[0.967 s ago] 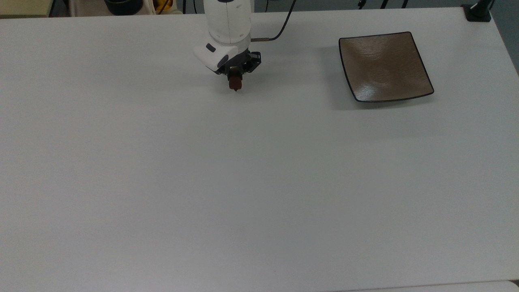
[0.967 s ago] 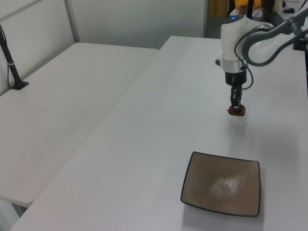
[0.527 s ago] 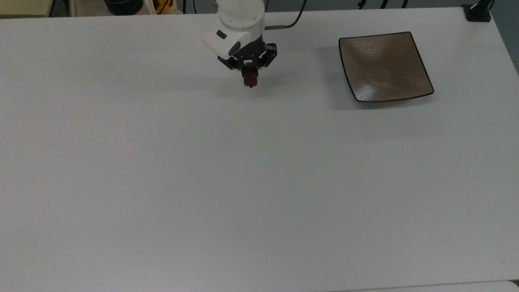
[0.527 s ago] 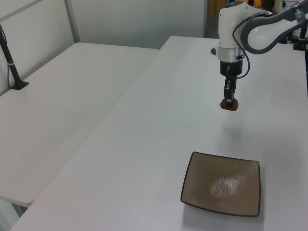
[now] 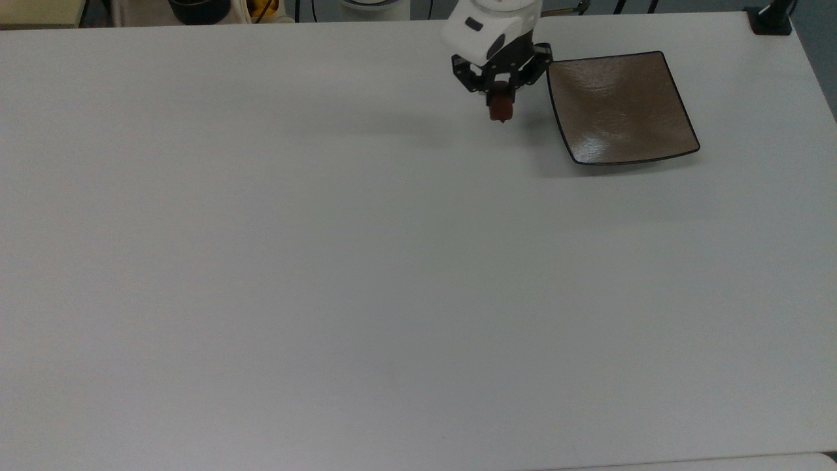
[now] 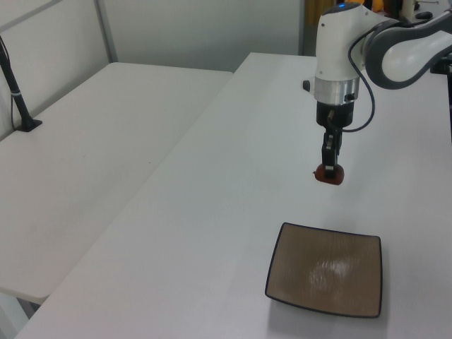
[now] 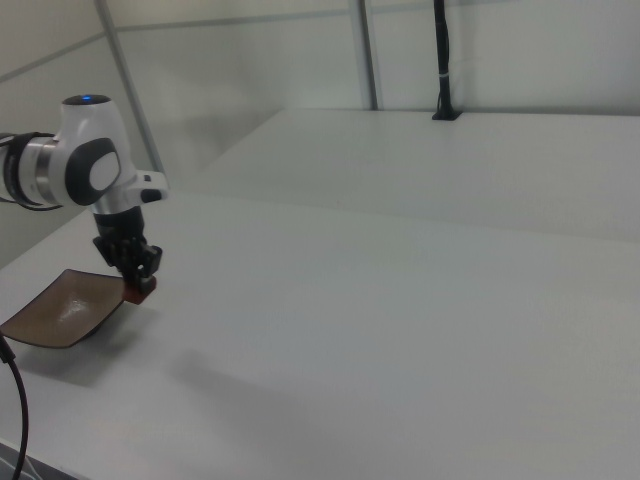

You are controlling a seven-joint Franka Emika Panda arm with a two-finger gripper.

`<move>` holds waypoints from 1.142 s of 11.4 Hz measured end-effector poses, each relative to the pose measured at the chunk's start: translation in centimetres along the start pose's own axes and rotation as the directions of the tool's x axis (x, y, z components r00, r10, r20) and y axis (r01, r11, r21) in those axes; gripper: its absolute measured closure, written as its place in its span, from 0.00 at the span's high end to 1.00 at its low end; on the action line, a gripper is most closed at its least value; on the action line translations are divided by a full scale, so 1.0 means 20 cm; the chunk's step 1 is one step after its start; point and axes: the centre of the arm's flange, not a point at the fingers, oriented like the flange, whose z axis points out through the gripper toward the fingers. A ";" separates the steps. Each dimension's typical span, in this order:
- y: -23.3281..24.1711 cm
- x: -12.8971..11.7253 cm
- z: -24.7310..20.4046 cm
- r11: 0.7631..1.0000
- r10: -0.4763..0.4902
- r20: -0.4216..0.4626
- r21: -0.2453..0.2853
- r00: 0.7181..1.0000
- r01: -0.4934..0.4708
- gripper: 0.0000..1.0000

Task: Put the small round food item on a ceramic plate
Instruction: 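Carry the held food item over the square brown plate, then lower the food item onto the plate and open the gripper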

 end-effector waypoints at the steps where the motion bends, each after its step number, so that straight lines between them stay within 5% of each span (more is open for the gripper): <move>1: -0.11 -0.02 -0.01 1.000 -0.007 0.000 0.016 1.000 0.007 0.33; 10: -0.81 -0.12 0.12 0.992 -0.023 -0.030 0.122 0.999 0.027 0.44; 13: -0.82 -0.11 0.16 0.992 -0.025 -0.016 0.123 1.000 0.027 0.85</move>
